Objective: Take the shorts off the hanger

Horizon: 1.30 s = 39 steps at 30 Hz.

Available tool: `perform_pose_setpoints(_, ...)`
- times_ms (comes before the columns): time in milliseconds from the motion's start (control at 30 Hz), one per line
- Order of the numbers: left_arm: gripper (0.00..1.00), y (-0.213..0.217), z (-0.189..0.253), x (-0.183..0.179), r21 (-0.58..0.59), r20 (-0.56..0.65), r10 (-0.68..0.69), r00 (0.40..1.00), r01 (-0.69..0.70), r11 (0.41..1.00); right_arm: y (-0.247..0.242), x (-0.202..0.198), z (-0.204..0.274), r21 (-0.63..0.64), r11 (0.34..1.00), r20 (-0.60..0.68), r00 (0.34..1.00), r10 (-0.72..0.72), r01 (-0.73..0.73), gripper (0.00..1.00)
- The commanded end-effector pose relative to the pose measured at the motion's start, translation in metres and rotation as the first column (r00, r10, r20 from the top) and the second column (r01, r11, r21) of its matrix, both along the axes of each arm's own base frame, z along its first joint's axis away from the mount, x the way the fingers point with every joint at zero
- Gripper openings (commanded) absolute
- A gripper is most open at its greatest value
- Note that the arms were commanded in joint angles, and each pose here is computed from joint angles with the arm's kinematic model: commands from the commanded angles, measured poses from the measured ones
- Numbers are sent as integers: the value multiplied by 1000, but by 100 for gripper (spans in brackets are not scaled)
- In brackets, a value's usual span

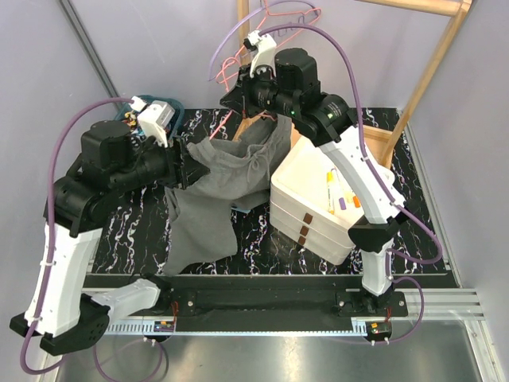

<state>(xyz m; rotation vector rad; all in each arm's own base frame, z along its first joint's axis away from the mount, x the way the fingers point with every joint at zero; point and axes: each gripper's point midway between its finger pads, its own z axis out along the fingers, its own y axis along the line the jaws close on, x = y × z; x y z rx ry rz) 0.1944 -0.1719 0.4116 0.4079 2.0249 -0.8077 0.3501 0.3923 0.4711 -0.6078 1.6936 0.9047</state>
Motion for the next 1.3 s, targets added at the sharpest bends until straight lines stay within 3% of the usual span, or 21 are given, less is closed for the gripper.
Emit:
perform_pose_setpoints(0,61,23,18,7,-24,110,150,982,-148,989,-27,-8,66,149,984,103,989,-110,94,0)
perform_pose_setpoints(67,67,30,15,7,-16,115,185,976,-184,983,-32,-8,73,165,980,109,985,-134,115,0)
perform_pose_setpoints(467,68,43,-28,-3,10,36,245,969,-245,969,-49,-10,98,240,956,119,972,-204,171,0)
perform_pose_setpoints(567,56,46,-33,-2,38,38,252,967,-254,967,-51,-11,102,254,951,122,970,-211,175,0)
perform_pose_setpoints(600,44,49,-35,-1,47,38,265,964,-267,963,-52,-11,105,262,949,126,969,-213,175,0)
perform_pose_setpoints(667,31,52,-34,0,58,42,279,959,-281,958,-56,-8,104,264,943,124,963,-240,201,0)
perform_pose_setpoints(733,7,59,-36,1,80,45,314,948,-317,945,-58,-6,104,270,938,122,959,-255,215,0)
perform_pose_setpoints(767,0,63,-33,1,79,50,332,942,-335,939,-63,-5,106,275,933,125,953,-275,233,0)
perform_pose_setpoints(933,0,97,-24,1,83,104,492,864,-501,862,-83,8,109,289,895,127,913,-387,339,0)
perform_pose_setpoints(1067,0,125,-9,-11,1,142,615,776,-621,784,-106,23,105,271,863,139,870,-473,426,0)
perform_pose_setpoints(1267,0,138,-9,-24,-83,146,666,732,-662,745,-139,42,96,291,818,117,830,-546,497,0)
